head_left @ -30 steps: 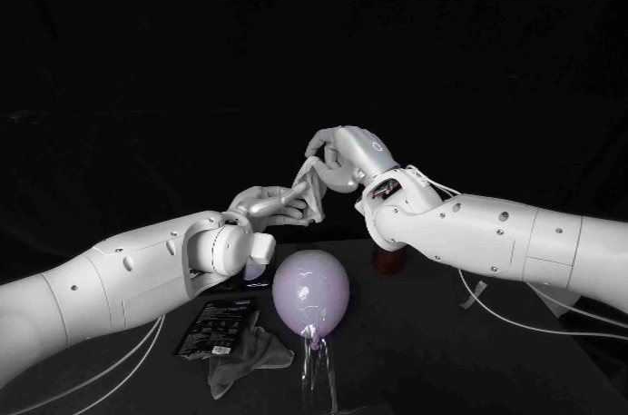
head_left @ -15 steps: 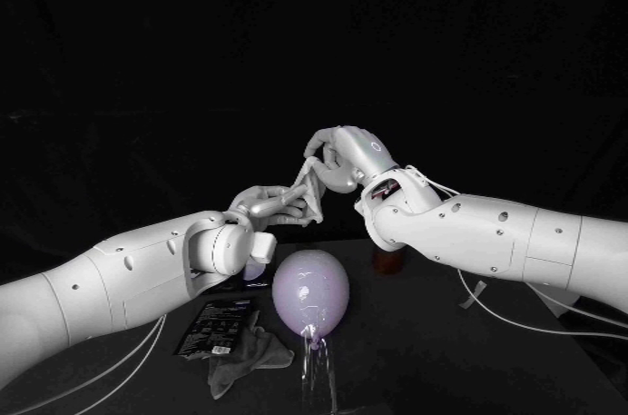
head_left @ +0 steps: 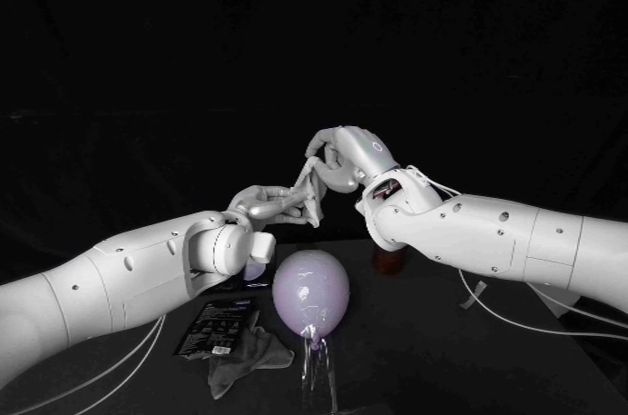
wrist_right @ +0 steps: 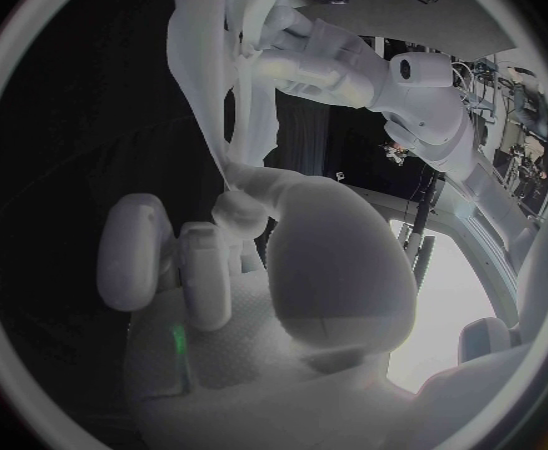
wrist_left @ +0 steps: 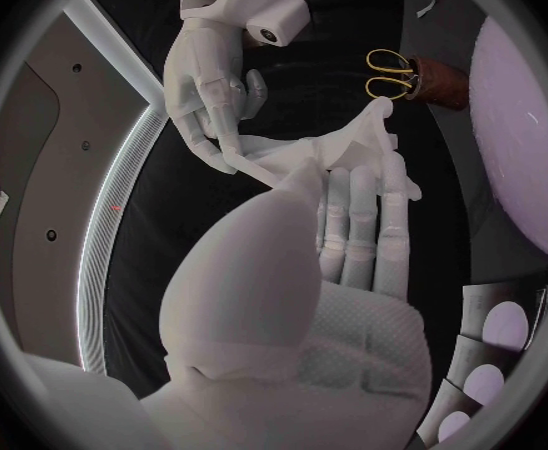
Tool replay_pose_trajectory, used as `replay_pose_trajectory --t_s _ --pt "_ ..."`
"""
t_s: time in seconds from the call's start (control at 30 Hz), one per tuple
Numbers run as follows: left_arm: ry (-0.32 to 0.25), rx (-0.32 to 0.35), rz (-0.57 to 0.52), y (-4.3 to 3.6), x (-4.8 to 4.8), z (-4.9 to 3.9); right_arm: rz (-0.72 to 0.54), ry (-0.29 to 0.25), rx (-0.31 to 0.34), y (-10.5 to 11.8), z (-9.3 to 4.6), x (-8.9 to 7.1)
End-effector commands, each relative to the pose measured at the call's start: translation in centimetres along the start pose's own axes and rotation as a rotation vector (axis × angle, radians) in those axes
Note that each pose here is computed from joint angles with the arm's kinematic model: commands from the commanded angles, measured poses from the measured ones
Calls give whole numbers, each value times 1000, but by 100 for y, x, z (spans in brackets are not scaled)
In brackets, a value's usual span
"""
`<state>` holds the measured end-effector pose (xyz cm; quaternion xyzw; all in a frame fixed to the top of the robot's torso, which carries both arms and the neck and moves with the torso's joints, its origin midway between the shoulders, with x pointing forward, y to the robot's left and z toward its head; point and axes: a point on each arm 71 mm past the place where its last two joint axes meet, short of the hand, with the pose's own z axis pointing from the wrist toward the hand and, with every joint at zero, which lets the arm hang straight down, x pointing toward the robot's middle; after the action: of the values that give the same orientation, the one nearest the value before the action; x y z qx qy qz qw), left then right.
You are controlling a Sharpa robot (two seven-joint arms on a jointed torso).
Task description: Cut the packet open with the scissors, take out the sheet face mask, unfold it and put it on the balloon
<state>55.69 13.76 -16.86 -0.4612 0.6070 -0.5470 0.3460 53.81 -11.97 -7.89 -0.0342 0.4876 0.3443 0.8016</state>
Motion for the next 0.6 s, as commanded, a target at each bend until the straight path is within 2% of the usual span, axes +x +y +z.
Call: replay_pose_trajectory --t_s 0.03,0.6 --pt "-6 8 11 -15 -8 -6 -9 -2 2 -19 7 -14" --pt "15 -2 32 -8 -124 -49 -22 -8 15 -89 5 -50"
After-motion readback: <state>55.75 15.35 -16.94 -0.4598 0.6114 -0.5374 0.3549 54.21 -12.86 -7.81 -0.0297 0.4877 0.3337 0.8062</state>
